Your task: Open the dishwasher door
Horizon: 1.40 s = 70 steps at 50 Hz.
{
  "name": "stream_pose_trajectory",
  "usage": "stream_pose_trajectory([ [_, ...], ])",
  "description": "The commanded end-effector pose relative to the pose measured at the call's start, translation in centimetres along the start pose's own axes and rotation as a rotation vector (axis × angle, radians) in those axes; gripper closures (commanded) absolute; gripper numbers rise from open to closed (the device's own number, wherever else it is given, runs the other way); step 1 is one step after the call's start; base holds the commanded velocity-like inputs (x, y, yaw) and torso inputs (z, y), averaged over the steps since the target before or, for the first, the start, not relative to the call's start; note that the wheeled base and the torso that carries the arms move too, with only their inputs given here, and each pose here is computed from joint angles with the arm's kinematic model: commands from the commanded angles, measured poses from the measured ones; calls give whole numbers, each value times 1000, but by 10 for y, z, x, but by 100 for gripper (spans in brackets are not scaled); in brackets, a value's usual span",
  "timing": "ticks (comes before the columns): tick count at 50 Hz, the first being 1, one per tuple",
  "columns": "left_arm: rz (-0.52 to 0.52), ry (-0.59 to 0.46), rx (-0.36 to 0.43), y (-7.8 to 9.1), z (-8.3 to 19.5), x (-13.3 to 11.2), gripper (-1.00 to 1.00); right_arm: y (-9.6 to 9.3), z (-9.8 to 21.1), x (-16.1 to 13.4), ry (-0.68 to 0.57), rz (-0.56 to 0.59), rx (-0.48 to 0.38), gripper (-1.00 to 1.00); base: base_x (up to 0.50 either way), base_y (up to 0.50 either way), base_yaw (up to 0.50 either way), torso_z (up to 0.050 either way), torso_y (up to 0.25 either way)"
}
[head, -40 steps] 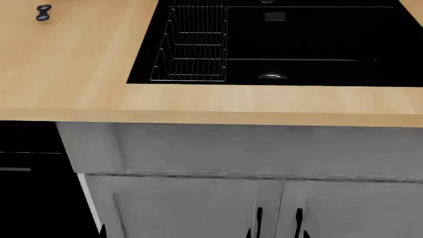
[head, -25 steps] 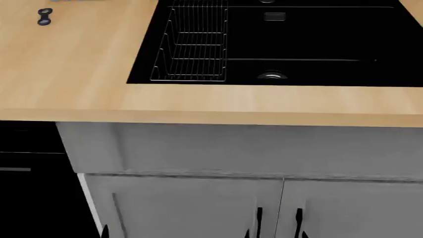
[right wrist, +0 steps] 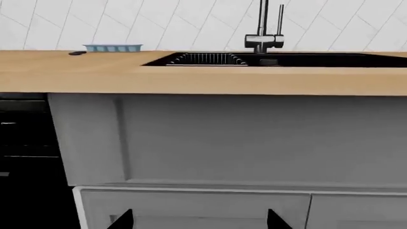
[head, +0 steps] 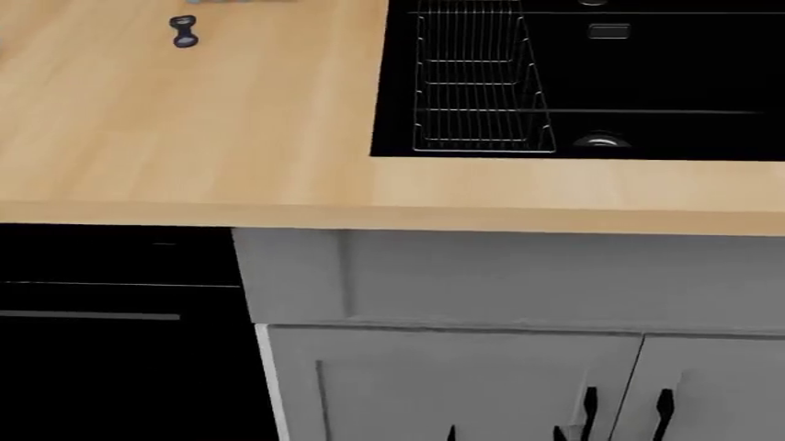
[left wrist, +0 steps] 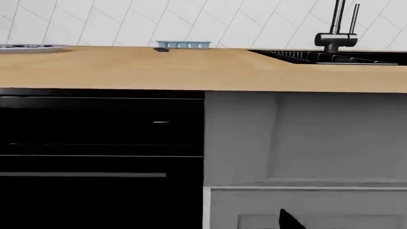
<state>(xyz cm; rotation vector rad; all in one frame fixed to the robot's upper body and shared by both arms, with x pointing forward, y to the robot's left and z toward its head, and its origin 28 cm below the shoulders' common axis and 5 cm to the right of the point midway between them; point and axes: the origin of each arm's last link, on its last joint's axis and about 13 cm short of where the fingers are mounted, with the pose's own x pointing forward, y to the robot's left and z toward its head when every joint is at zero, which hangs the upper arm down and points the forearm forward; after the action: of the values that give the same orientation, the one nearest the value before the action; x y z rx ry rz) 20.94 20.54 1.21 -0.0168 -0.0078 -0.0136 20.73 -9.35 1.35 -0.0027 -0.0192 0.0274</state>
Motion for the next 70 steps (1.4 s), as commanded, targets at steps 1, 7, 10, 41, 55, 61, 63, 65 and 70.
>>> stream_pose_trajectory([
  [1, -5, 1, 10, 0, -2, -1, -100, 0, -1, -1, 2, 0, 4, -100, 0, 465, 0, 0, 0],
  [7, 12, 5, 9, 0, -4, 0, -100, -1, -1, -2, 2, -5, 10, -100, 0, 465, 0, 0, 0],
  [10, 8, 6, 8, 0, -5, 0, -100, -1, -3, -1, 4, -6, 14, -100, 0, 462, 0, 0, 0],
  [41, 27, 19, -36, -1, -3, 1, -100, -1, 0, -3, 3, -12, 43, -100, 0, 68, 0, -25, 0],
  [55, 24, 25, -30, -1, -5, -2, -100, 1, -1, -5, 7, -8, 42, -100, 0, 0, 0, -50, 0],
  [61, 25, 33, -21, -1, -7, -1, -100, 1, -1, -5, 9, -7, 43, -100, 0, 0, 0, -50, 0],
  [63, 25, 33, -21, -1, -7, -1, -100, 1, 0, -4, 7, -7, 43, -100, 0, 0, 0, -50, 0],
  [65, 23, 34, -21, -1, -7, -1, -100, 1, 0, -4, 7, -6, 42, -100, 0, 0, 0, -50, 0],
  [70, 21, 34, -19, -2, -9, 1, -100, 1, -1, -4, 9, -6, 43, -100, 0, 0, 0, -50, 0],
])
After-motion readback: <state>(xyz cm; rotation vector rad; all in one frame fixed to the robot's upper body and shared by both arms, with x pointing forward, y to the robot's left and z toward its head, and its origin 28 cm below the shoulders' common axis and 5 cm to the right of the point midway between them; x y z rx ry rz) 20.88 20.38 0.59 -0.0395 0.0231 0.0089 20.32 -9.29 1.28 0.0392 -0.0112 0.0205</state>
